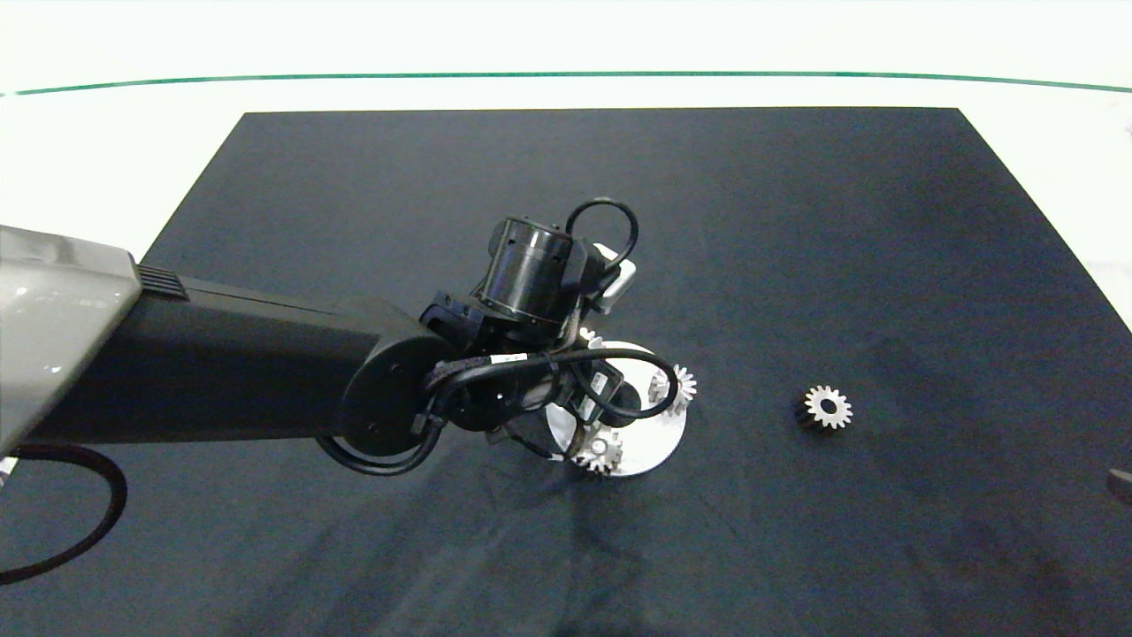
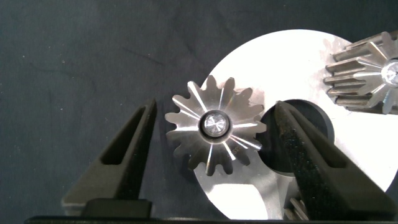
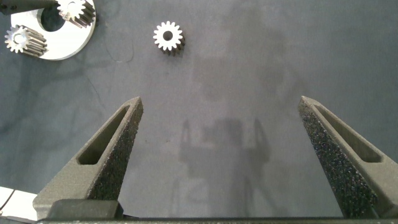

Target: Remove an incorrectly installed larger gear and replace it with the correct smaller gear

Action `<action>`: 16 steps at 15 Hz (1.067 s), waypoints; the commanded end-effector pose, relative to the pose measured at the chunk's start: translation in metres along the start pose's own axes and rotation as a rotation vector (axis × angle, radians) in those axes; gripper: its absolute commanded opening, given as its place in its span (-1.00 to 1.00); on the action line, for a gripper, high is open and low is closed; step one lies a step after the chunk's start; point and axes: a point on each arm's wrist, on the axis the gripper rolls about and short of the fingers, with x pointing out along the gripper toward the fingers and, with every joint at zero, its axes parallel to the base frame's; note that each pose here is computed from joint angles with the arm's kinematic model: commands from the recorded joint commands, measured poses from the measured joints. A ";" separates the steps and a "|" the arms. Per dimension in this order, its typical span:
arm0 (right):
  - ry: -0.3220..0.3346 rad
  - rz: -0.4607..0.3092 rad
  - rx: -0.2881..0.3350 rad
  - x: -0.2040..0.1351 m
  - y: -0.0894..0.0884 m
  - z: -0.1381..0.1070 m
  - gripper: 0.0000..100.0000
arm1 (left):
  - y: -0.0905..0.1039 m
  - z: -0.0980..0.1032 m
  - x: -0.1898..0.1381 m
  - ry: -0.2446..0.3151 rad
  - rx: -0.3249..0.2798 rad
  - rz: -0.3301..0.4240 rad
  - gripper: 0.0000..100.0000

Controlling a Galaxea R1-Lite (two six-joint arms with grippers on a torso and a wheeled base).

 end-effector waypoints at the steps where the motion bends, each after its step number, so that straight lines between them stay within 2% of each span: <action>1: 0.003 0.001 -0.001 0.000 0.000 0.000 1.00 | 0.001 0.001 0.000 -0.002 -0.001 0.004 0.39; 16: 0.000 0.001 -0.001 0.000 0.000 0.000 1.00 | 0.003 -0.003 0.003 0.012 -0.005 0.009 -0.21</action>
